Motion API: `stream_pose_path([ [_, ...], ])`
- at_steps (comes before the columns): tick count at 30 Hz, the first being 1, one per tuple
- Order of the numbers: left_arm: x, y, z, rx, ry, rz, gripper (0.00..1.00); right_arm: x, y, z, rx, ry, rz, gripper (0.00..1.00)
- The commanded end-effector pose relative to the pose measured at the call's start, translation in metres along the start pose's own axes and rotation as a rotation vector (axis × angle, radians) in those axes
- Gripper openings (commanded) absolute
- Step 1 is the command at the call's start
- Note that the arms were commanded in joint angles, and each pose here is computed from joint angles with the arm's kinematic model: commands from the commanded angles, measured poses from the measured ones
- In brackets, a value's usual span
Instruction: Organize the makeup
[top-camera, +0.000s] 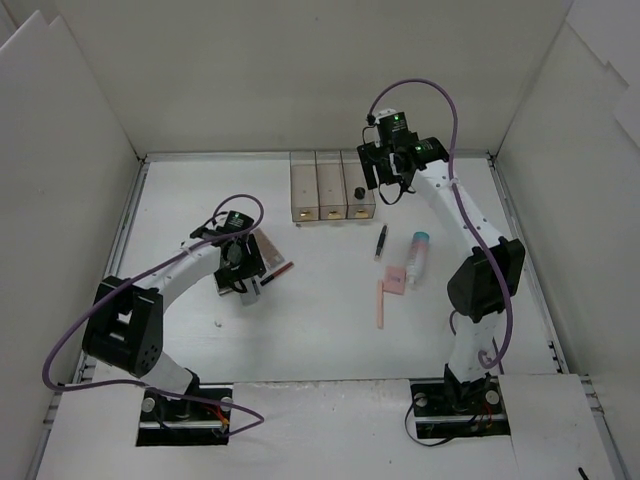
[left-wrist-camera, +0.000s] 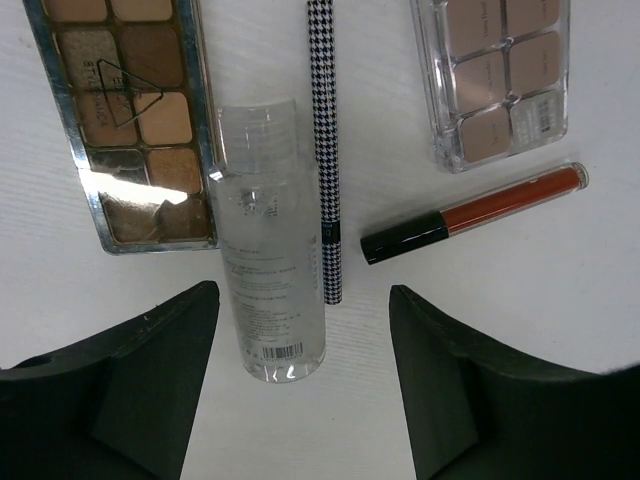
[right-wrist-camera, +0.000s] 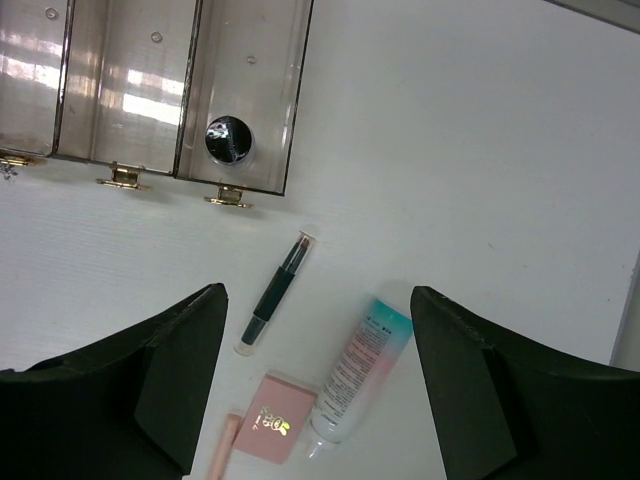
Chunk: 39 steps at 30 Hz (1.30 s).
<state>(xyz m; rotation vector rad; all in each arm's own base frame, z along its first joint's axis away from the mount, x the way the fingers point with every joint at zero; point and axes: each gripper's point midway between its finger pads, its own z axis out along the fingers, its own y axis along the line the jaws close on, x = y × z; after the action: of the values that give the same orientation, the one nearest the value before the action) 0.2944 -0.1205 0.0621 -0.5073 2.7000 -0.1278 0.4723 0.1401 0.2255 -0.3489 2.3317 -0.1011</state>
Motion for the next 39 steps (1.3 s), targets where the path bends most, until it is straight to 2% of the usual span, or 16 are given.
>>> stream_pose_path([
  [1, 0.005, -0.005, -0.001, 0.013, 0.020, -0.037, 0.63, -0.027, -0.003, -0.026, 0.002, -0.115, 0.048, 0.71],
  [7, 0.013, 0.001, 0.010, -0.021, 0.045, -0.038, 0.60, -0.021, 0.007, -0.024, -0.023, -0.105, 0.047, 0.71],
  [13, 0.023, 0.004, 0.022, -0.042, 0.092, -0.042, 0.47, -0.017, 0.011, -0.022, -0.029, -0.098, 0.040, 0.71],
  [16, 0.025, 0.006, 0.023, -0.049, 0.099, -0.042, 0.30, -0.016, 0.013, -0.022, -0.029, -0.097, 0.039, 0.71],
  [17, 0.026, 0.007, 0.021, -0.051, 0.101, -0.041, 0.19, -0.016, 0.014, -0.022, -0.032, -0.096, 0.038, 0.71],
  [20, 0.014, 0.007, 0.004, -0.038, 0.044, -0.036, 0.00, -0.019, 0.014, -0.028, -0.045, -0.111, 0.041, 0.71],
  [27, -0.034, -0.012, -0.068, 0.050, -0.221, 0.075, 0.00, -0.027, 0.029, -0.051, -0.155, -0.151, 0.092, 0.71],
  [29, -0.042, -0.017, -0.078, 0.082, -0.260, 0.101, 0.00, -0.026, 0.037, -0.054, -0.193, -0.149, 0.101, 0.71],
  [32, -0.053, -0.037, -0.095, 0.197, -0.343, 0.201, 0.00, -0.028, 0.048, -0.066, -0.280, -0.161, 0.110, 0.71],
  [33, -0.047, -0.046, -0.093, 0.264, -0.332, 0.254, 0.00, -0.032, 0.055, -0.078, -0.338, -0.180, 0.112, 0.71],
  [37, -0.055, -0.096, -0.127, 0.526, -0.509, 0.443, 0.00, -0.043, 0.072, -0.111, -0.519, -0.218, 0.147, 0.67],
  [39, -0.057, -0.105, -0.144, 0.577, -0.594, 0.531, 0.00, -0.047, 0.087, -0.133, -0.649, -0.236, 0.141, 0.66],
])
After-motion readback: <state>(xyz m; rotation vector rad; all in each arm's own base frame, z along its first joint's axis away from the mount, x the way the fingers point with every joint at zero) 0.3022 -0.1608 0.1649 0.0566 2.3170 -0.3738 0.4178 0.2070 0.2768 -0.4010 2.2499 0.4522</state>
